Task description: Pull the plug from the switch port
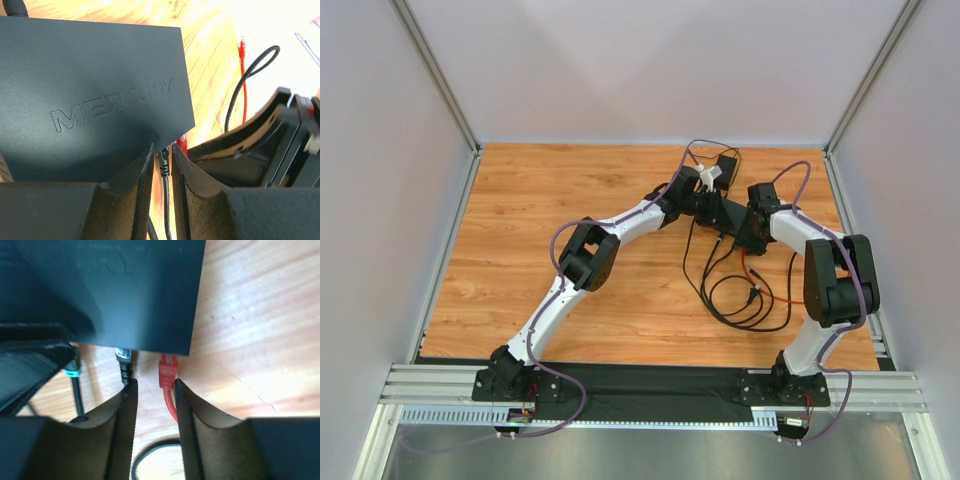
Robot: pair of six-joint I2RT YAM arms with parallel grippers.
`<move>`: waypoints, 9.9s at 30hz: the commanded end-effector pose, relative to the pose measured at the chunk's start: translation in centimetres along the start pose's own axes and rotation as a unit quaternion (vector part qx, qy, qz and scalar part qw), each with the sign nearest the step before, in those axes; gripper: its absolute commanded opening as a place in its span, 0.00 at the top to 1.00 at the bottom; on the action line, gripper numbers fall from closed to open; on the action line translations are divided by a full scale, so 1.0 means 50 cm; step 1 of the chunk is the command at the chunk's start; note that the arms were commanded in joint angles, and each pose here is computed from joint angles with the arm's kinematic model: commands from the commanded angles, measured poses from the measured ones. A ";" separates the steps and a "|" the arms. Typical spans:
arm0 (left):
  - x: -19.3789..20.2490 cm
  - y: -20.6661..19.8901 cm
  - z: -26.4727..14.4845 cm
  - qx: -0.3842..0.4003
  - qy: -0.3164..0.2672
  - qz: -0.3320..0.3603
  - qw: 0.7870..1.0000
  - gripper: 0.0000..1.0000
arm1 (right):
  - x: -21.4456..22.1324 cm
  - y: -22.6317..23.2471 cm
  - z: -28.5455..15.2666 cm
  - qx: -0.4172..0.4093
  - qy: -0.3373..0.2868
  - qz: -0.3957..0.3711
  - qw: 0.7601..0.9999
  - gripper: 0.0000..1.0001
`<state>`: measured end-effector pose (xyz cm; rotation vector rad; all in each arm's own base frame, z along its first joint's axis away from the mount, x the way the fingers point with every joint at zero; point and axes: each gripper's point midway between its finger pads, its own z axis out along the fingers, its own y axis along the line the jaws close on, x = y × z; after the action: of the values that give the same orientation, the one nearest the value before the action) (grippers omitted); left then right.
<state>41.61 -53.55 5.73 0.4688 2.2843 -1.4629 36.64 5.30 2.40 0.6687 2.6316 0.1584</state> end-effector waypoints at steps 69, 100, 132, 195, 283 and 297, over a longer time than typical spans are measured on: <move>-0.168 0.147 -0.574 -0.292 -0.203 0.106 0.929 0.52 | -0.307 0.203 -0.805 -0.481 -0.306 0.429 0.701 1.00; -0.103 0.181 -1.028 -0.577 -0.434 0.041 0.691 0.44 | -0.141 0.837 -0.342 -0.436 0.045 0.397 0.806 0.94; -0.185 0.030 -0.642 -0.260 -0.314 0.184 0.894 0.51 | -0.139 0.468 -0.247 -0.312 -0.111 -0.042 0.943 0.48; -0.009 0.058 -0.031 -0.065 -0.046 -0.014 0.997 0.69 | 0.061 -0.057 -0.019 -0.222 -0.013 0.167 0.961 0.75; -0.001 0.063 -0.047 -0.056 -0.047 -0.023 0.997 0.72 | -0.031 -0.002 0.065 -0.196 -0.088 0.400 0.891 0.77; 0.002 0.073 -0.045 -0.056 -0.044 -0.033 0.997 0.72 | -0.015 0.018 0.065 -0.184 -0.061 0.363 0.911 0.85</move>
<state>43.82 -50.90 5.53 0.3165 2.2181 -1.3866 40.06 6.04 2.01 1.3922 1.9456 0.8863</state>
